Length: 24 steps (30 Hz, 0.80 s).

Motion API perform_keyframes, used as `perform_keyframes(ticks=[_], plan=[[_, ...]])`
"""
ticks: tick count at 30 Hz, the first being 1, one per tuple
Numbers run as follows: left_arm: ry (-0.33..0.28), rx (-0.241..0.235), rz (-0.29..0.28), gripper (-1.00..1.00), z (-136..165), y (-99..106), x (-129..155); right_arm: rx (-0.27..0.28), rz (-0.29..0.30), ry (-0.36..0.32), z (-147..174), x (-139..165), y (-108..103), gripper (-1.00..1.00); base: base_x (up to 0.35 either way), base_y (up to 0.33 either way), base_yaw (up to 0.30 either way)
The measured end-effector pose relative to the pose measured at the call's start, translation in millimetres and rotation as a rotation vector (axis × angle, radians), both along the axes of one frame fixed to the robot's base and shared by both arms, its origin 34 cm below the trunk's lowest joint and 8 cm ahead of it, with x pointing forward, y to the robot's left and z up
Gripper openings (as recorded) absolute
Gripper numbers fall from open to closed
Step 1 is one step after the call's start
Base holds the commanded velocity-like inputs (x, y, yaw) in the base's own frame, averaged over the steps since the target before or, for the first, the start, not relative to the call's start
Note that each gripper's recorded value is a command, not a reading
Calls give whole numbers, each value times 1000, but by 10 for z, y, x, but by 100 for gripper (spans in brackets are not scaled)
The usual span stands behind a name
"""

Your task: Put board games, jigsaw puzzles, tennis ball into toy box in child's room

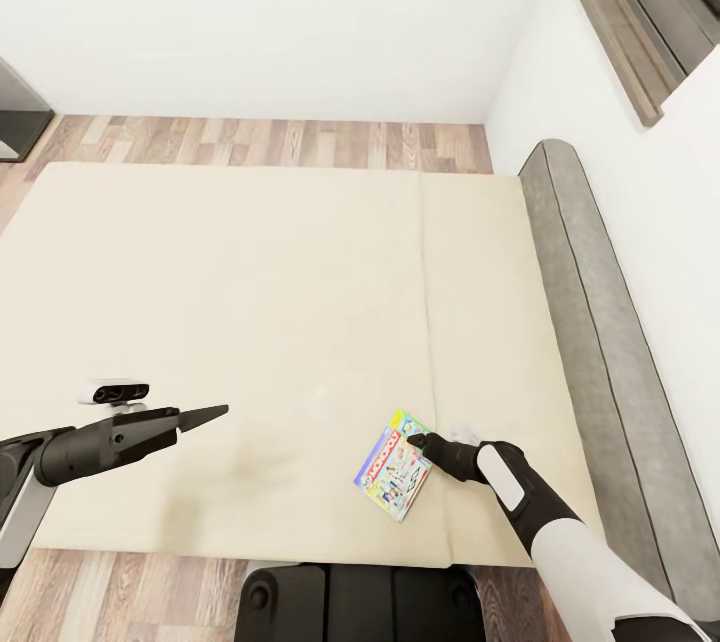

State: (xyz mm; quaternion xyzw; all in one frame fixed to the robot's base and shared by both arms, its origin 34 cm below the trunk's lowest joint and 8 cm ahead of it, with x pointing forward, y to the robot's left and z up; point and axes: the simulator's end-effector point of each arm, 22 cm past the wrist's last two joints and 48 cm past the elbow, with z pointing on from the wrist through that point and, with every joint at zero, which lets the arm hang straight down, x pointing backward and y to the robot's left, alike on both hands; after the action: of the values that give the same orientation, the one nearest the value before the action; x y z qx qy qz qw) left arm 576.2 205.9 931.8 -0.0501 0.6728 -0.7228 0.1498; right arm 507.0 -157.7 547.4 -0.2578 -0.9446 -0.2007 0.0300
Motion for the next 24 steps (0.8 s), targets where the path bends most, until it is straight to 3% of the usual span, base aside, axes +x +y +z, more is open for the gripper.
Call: perform_keyframes(ticks=[24], plan=[[-5,-19,13,100,17,-37,14,12,-10,0,12,10,81,100,0,17,0]])
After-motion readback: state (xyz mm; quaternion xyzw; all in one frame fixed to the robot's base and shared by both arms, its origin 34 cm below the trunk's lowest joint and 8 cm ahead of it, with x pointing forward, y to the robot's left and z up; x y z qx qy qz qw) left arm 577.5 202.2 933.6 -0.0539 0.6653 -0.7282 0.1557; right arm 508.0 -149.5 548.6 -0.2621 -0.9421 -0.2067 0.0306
